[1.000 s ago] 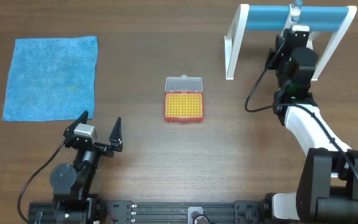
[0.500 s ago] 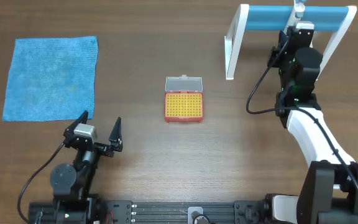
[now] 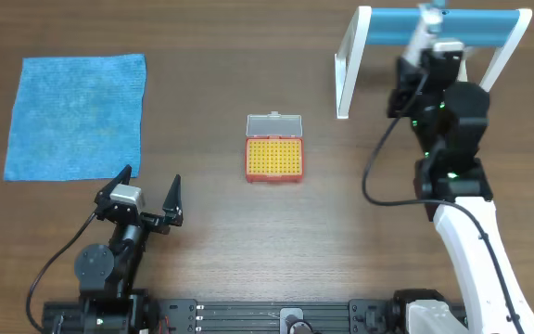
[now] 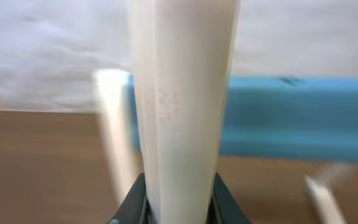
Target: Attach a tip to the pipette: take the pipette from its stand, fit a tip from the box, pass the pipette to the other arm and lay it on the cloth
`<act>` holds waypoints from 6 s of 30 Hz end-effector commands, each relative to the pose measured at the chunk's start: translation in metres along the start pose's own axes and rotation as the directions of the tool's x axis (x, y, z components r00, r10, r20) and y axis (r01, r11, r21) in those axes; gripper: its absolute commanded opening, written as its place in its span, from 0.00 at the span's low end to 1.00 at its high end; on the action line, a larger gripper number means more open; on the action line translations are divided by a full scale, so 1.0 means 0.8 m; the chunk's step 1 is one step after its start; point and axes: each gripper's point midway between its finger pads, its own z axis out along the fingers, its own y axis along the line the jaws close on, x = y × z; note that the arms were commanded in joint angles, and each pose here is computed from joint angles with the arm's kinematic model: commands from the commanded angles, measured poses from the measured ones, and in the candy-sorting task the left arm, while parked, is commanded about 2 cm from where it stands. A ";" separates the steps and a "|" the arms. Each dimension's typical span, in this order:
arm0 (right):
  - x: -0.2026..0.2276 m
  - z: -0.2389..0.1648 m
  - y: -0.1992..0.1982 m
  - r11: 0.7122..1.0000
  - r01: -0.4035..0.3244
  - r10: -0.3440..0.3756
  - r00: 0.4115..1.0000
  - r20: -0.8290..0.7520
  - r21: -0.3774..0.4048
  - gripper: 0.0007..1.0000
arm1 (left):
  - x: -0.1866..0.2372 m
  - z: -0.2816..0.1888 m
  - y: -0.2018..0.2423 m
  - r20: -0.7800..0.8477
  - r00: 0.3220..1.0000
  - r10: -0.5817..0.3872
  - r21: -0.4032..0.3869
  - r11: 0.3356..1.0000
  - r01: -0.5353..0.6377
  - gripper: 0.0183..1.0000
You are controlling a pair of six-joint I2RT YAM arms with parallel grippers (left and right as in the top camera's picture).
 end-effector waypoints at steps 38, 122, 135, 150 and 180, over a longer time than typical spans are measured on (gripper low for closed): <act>0.148 -0.024 0.274 0.923 0.174 -0.079 0.959 0.272 -0.343 0.07 | 0.002 0.000 0.001 -0.002 1.000 -0.016 -0.007 1.000 0.016 0.94; 0.131 -0.033 0.265 0.933 0.126 -0.019 0.953 0.302 -0.338 0.07 | 0.002 0.000 0.001 -0.002 1.000 -0.016 -0.007 1.000 0.016 0.94; 0.043 -0.077 0.260 0.929 0.107 0.080 0.876 0.475 -0.354 0.07 | 0.002 0.000 0.001 -0.003 1.000 -0.017 -0.007 1.000 0.017 0.94; 0.047 -0.159 0.314 0.781 0.080 0.116 0.956 0.271 -0.619 0.07 | 0.002 0.000 0.001 -0.002 1.000 -0.016 -0.007 1.000 0.016 0.94; 0.012 -0.236 0.311 0.700 0.091 0.175 0.940 0.294 -0.708 0.07 | 0.002 0.000 0.001 -0.002 1.000 -0.017 -0.007 1.000 0.017 0.94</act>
